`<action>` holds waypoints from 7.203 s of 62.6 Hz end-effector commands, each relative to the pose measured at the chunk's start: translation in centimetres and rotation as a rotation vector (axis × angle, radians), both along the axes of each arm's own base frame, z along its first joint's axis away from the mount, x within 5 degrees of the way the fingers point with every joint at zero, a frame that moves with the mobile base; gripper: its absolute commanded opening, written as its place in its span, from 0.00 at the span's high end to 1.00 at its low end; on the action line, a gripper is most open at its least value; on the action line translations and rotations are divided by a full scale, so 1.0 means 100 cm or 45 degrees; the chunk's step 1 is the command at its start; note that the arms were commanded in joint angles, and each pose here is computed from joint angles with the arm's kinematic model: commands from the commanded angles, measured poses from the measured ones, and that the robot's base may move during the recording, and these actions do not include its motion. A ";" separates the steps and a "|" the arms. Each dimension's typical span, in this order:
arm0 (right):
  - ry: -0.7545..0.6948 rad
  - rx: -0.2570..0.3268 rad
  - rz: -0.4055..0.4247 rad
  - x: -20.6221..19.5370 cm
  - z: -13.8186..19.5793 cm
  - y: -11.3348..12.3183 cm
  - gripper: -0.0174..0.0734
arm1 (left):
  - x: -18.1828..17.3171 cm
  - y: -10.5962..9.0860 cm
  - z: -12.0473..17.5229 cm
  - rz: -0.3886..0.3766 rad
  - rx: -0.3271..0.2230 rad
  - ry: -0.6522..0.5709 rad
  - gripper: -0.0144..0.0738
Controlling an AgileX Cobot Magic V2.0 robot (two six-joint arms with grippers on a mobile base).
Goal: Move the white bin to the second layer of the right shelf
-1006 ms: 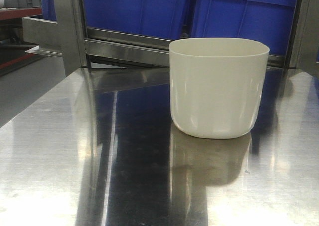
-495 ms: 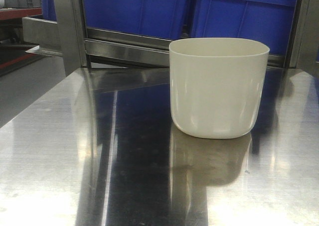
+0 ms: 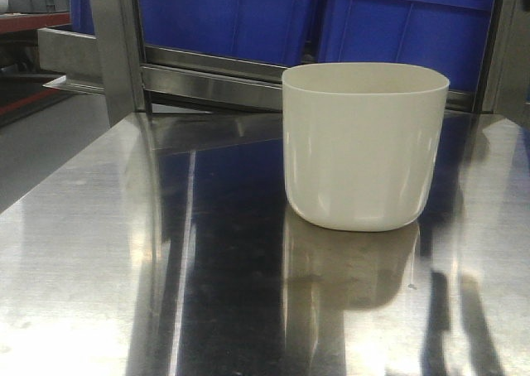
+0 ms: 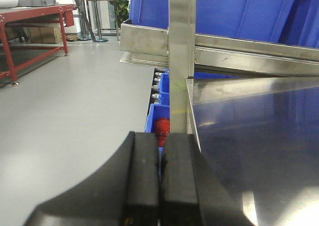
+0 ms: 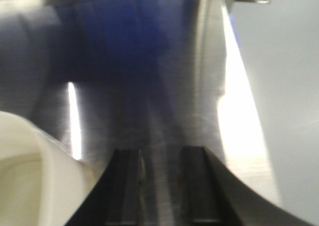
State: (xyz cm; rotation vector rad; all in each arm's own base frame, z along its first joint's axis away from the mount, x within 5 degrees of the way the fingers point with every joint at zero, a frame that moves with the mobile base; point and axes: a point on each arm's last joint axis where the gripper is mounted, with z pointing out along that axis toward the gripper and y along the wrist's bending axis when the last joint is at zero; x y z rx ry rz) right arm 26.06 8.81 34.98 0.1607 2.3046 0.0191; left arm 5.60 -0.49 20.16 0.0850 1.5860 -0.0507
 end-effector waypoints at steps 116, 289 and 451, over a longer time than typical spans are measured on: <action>0.340 0.031 0.118 0.052 -0.034 0.062 0.47 | 0.000 0.000 -0.001 0.001 -0.024 -0.086 0.74; -0.530 -0.041 0.209 -0.168 -0.020 -0.080 0.76 | 0.000 0.000 -0.001 0.001 -0.024 -0.086 0.74; -0.536 -0.047 0.209 -0.168 -0.020 -0.080 0.76 | 0.000 0.000 -0.001 0.001 -0.024 -0.086 0.74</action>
